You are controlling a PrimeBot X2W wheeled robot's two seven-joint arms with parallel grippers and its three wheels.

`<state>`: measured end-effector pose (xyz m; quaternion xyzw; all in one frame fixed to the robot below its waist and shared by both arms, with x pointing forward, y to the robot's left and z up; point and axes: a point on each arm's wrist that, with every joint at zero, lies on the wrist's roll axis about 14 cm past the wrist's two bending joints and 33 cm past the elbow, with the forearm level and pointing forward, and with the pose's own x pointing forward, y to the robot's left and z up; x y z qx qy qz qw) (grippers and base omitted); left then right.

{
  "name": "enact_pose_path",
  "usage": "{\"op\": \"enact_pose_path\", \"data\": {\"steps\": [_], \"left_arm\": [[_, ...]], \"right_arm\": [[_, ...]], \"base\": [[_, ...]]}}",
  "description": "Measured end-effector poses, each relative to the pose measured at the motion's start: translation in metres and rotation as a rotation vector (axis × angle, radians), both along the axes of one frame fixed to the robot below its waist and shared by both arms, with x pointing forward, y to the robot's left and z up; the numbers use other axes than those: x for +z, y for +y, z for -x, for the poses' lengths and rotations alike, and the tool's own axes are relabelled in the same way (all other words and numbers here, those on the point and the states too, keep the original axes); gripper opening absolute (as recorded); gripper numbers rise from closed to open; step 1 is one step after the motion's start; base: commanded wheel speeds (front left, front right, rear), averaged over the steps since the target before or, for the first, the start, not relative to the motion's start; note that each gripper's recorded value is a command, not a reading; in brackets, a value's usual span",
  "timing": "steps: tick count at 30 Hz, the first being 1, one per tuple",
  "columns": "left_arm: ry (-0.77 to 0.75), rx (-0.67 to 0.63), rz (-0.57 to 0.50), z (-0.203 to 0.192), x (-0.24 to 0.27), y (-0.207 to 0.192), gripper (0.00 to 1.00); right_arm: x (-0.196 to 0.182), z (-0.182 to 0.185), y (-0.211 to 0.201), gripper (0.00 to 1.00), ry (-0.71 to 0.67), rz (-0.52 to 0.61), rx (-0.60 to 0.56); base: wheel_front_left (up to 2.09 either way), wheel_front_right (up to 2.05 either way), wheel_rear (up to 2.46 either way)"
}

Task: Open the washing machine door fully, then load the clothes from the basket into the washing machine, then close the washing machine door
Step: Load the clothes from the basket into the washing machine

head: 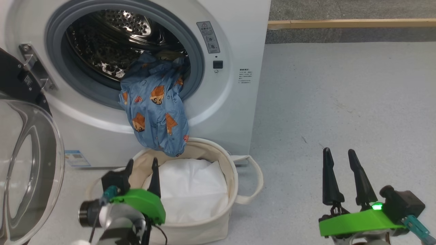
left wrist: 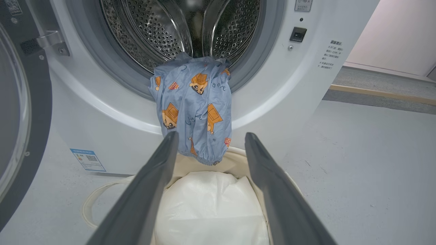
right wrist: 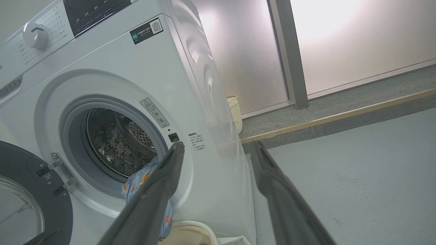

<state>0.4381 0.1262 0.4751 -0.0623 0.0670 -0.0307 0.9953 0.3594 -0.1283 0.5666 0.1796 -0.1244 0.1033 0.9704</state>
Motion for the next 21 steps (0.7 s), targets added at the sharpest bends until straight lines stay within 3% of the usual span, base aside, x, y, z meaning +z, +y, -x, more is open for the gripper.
{"op": "enact_pose_path", "data": {"steps": [21], "left_arm": [[-0.009, -0.022, -0.015, 0.008, -0.004, -0.012, 1.0]], "right_arm": [[-0.004, -0.001, -0.002, 1.0, 0.013, -0.004, -0.007]], "base": [[0.0, 0.0, 0.0]]}}
